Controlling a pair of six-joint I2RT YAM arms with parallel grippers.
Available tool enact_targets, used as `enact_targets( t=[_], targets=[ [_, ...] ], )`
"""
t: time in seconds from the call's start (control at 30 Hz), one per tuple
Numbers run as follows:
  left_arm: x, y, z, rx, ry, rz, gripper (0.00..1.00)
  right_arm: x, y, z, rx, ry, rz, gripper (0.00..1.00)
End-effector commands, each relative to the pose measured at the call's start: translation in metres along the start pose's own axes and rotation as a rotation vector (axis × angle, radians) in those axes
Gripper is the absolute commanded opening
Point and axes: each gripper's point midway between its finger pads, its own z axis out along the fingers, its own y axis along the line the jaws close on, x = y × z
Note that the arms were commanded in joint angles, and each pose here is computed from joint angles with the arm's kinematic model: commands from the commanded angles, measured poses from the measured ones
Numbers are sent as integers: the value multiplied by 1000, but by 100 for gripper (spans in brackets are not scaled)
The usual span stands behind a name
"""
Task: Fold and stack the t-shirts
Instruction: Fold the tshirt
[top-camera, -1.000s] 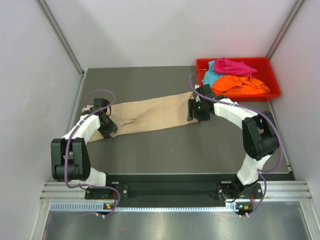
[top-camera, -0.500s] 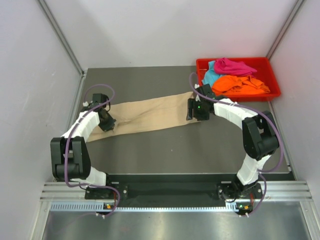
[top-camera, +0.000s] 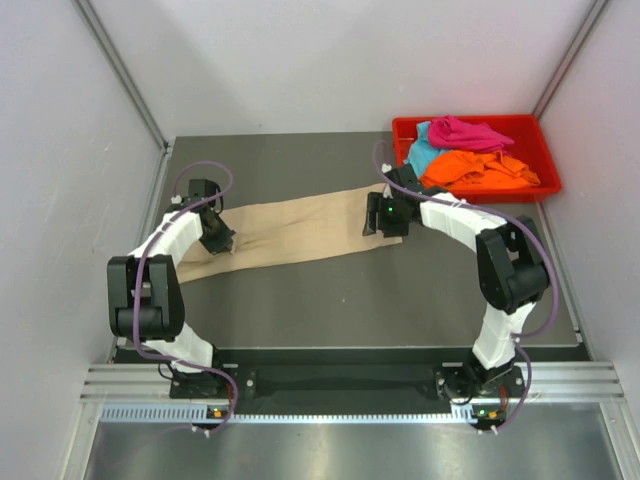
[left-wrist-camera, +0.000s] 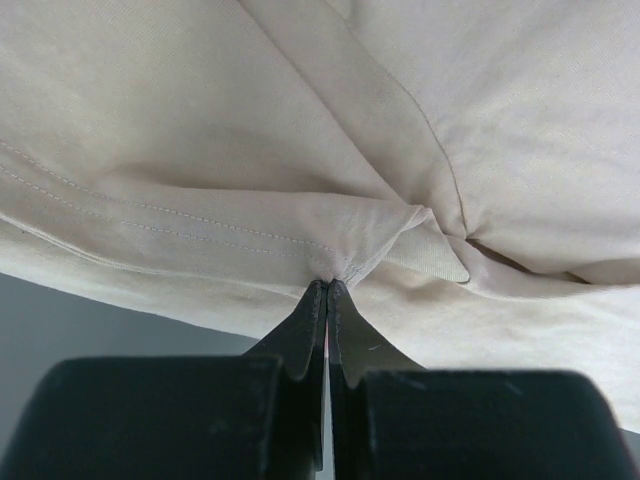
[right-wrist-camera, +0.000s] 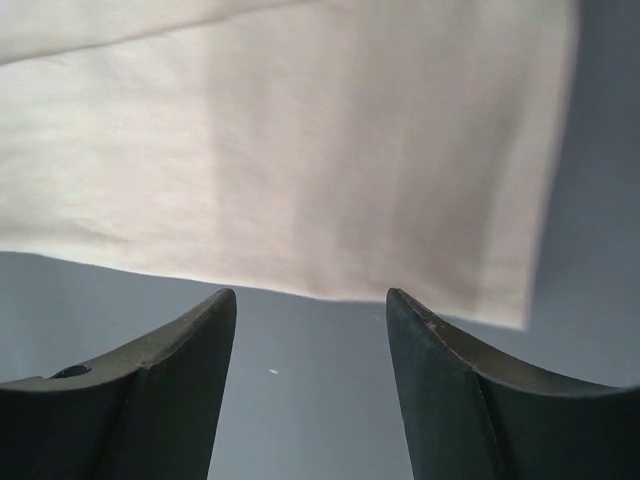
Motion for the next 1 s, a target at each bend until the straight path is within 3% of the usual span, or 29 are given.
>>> enact_targets(
  t=[0.0,0.2,0.33,0.43,0.7,0.97],
  targets=[
    [-20,-17,-13,64,-66,11,0,-18,64,8,-189,-42,-33,62],
    [-34,-21,-30,79,-117,34,0,-24,195,15,-557,-115,-21,43],
    [-42,-29,-39,114,-138,59,0,-14,277,11,-763,-106,21,13],
    [-47,-31,-45,122,-157,73,0,0,306,26,-800,-90,33,0],
    [-42,-27,-51,130,-152,126,0,22,340,60,-844,-86,71,0],
    [-34,-24,-53,147,-139,149,0,13,353,95,-795,-114,107,0]
  ],
)
